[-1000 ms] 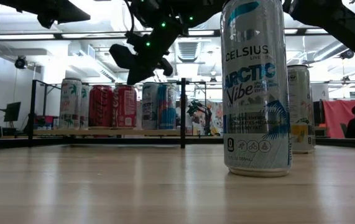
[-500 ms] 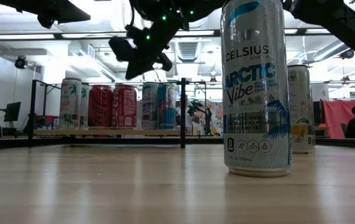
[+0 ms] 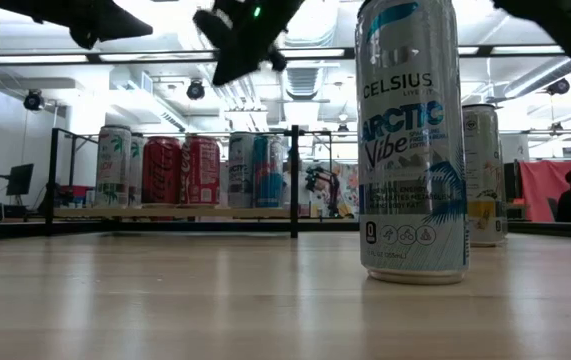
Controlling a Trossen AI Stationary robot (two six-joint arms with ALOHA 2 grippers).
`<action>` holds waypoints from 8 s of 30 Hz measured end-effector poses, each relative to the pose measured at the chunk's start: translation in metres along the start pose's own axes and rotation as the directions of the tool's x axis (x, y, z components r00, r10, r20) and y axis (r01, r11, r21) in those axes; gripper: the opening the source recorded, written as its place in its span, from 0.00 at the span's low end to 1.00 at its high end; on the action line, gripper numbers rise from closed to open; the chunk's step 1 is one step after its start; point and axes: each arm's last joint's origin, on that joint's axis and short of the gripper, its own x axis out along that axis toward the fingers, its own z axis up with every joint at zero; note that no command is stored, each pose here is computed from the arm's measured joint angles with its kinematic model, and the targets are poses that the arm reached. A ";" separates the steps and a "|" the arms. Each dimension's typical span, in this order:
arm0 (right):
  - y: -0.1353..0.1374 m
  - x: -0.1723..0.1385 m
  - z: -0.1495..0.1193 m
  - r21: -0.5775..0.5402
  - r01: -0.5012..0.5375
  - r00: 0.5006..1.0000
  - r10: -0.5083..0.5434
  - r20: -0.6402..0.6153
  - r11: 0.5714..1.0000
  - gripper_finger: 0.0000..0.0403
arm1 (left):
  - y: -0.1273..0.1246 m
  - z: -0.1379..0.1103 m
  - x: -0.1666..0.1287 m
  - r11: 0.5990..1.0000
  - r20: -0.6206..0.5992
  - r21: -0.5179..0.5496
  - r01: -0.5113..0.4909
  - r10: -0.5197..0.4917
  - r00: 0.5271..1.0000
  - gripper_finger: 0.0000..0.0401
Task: Place canned beverage on shelf
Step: Put the middle left white and yellow soda can on the shelf
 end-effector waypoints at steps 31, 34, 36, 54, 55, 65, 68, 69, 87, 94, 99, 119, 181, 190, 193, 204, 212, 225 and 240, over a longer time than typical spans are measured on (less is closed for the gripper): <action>0.010 -0.197 -0.060 -0.017 -0.094 0.985 0.090 -0.147 0.995 0.02 | -0.093 0.000 0.015 0.828 0.019 -0.340 0.445 -0.467 0.884 0.00; 0.004 -0.203 -0.071 0.070 -0.041 0.965 0.058 -0.255 0.997 0.02 | -0.097 0.001 0.018 0.827 0.035 -0.343 0.446 -0.463 0.886 0.00; 0.001 -0.206 -0.077 0.126 -0.028 0.939 0.069 -0.336 0.992 0.02 | -0.099 0.002 0.020 0.829 0.042 -0.334 0.448 -0.462 0.886 0.00; 0.003 -0.206 -0.094 0.214 -0.033 0.842 0.142 -0.521 0.976 0.02 | -0.092 0.042 0.021 0.895 0.086 -0.023 0.446 -0.443 0.892 0.00; 0.003 -0.206 -0.094 0.226 -0.029 0.844 0.145 -0.517 0.974 0.02 | -0.092 0.044 0.021 0.896 0.078 0.001 0.445 -0.443 0.893 0.00; 0.001 -0.208 -0.100 0.378 0.119 0.800 0.137 -0.584 0.918 0.20 | -0.089 0.051 0.027 0.931 0.019 0.199 0.305 -0.315 0.949 0.00; -0.003 -0.212 -0.106 0.350 0.174 0.760 0.101 -0.642 0.920 0.33 | -0.086 0.050 0.030 0.935 0.014 0.218 0.280 -0.290 0.957 0.00; -0.004 -0.213 -0.107 0.342 0.193 0.747 0.089 -0.659 0.920 0.38 | -0.085 0.050 0.031 0.937 0.012 0.219 0.273 -0.283 0.959 0.00; -0.020 -0.199 -0.132 0.308 0.365 0.608 0.025 -0.793 0.879 0.86 | -0.079 0.042 0.047 0.949 -0.042 0.236 0.210 -0.206 0.978 0.00; -0.014 -0.181 -0.151 0.316 0.326 0.584 0.073 -0.809 0.891 0.85 | -0.081 0.039 0.051 0.947 -0.058 0.244 0.208 -0.200 0.978 0.00; -0.010 -0.172 -0.164 0.332 0.310 0.562 0.110 -0.820 0.891 0.87 | -0.080 0.038 0.054 0.949 -0.063 0.245 0.197 -0.188 0.980 0.00; -0.004 -0.152 -0.193 0.331 0.316 0.583 0.093 -0.807 0.889 0.65 | -0.087 0.032 0.063 0.946 -0.091 0.255 0.201 -0.183 0.979 0.00; 0.025 -0.099 -0.060 0.236 -0.163 0.979 0.188 -0.084 0.958 0.60 | -0.136 -0.041 0.125 0.965 -0.318 0.252 -0.068 0.149 0.936 0.70; 0.025 -0.096 -0.059 0.288 -0.154 0.981 0.180 -0.068 0.945 0.60 | -0.135 -0.040 0.128 0.960 -0.289 0.245 -0.136 0.206 0.935 0.69; 0.024 -0.095 -0.057 0.316 -0.156 0.982 0.182 -0.055 0.936 0.60 | -0.134 -0.039 0.128 0.954 -0.274 0.248 -0.169 0.237 0.932 0.69; 0.024 -0.094 -0.056 0.327 -0.173 0.979 0.199 -0.047 0.929 0.60 | -0.136 -0.036 0.129 0.970 -0.261 0.192 -0.148 0.196 0.945 0.78; 0.025 -0.094 -0.058 0.321 -0.174 0.978 0.202 -0.056 0.931 0.60 | -0.137 -0.036 0.129 0.974 -0.270 0.199 -0.106 0.159 0.950 0.95; 0.025 -0.094 -0.054 0.327 -0.188 0.979 0.205 -0.017 0.926 0.60 | -0.134 -0.038 0.131 0.970 -0.278 0.203 -0.131 0.185 0.942 0.71; 0.017 -0.120 -0.036 0.217 -0.225 0.974 0.213 0.077 0.950 0.91 | -0.123 -0.031 0.116 0.980 -0.321 0.160 -0.117 0.164 0.933 0.61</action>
